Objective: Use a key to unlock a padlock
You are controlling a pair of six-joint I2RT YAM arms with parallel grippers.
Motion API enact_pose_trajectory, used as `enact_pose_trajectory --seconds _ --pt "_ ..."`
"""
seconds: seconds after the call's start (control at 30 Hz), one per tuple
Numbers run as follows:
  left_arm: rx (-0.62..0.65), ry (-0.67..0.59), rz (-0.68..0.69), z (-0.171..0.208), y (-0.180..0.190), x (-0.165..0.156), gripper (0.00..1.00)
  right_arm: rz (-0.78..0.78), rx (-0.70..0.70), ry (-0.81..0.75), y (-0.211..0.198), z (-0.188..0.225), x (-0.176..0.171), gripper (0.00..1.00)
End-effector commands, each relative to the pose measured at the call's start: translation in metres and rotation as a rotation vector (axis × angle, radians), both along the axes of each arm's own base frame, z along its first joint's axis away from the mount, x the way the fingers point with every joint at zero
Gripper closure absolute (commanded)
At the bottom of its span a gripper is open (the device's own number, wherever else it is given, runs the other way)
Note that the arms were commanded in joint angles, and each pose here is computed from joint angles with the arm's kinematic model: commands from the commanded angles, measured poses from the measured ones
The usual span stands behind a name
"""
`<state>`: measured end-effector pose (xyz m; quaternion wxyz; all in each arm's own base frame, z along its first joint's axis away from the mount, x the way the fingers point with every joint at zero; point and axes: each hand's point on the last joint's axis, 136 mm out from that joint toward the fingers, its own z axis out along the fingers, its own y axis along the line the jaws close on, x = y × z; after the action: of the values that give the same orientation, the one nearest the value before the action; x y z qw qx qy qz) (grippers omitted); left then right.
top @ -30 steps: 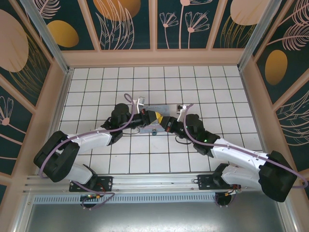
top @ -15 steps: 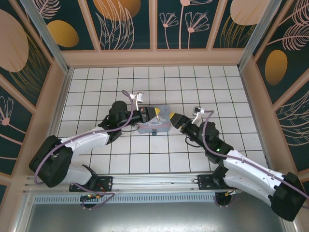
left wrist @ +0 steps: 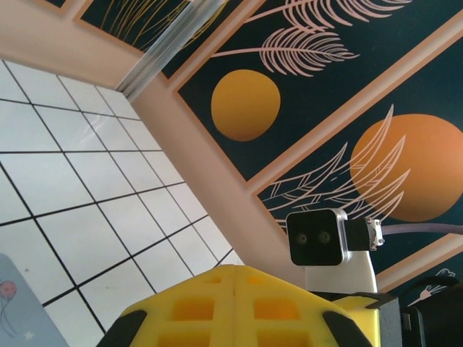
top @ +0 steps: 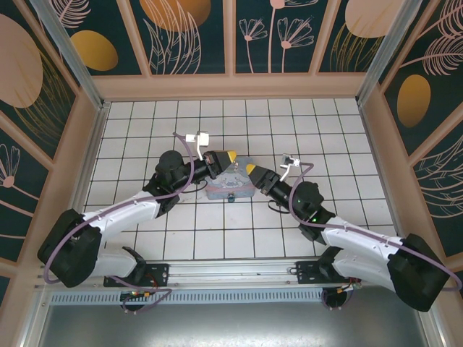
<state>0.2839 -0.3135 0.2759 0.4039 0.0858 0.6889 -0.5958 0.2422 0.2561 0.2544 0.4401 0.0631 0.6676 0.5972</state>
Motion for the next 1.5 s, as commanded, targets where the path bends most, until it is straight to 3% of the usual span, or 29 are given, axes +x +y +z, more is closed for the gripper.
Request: enact_pose_trajectory --seconds 0.0,0.33,0.9,1.27,1.47 --pt "-0.089 -0.03 -0.009 0.02 -0.002 0.0 1.0 0.021 0.074 -0.118 0.001 0.033 -0.006 0.54" --pt "-0.154 0.0 -0.024 0.02 -0.001 -0.002 1.0 0.051 0.102 -0.145 0.013 0.04 -0.003 0.58" --pt "-0.155 0.003 -0.019 0.017 0.0 -0.003 1.0 0.114 0.102 -0.152 0.039 0.044 -0.001 0.65" --pt "-0.153 0.013 -0.018 0.012 0.001 -0.004 1.0 0.116 0.096 -0.143 0.042 0.042 0.0 0.77" --pt "-0.157 0.016 -0.016 0.012 0.001 -0.003 1.0 0.126 0.098 -0.14 0.044 0.04 0.0 0.78"
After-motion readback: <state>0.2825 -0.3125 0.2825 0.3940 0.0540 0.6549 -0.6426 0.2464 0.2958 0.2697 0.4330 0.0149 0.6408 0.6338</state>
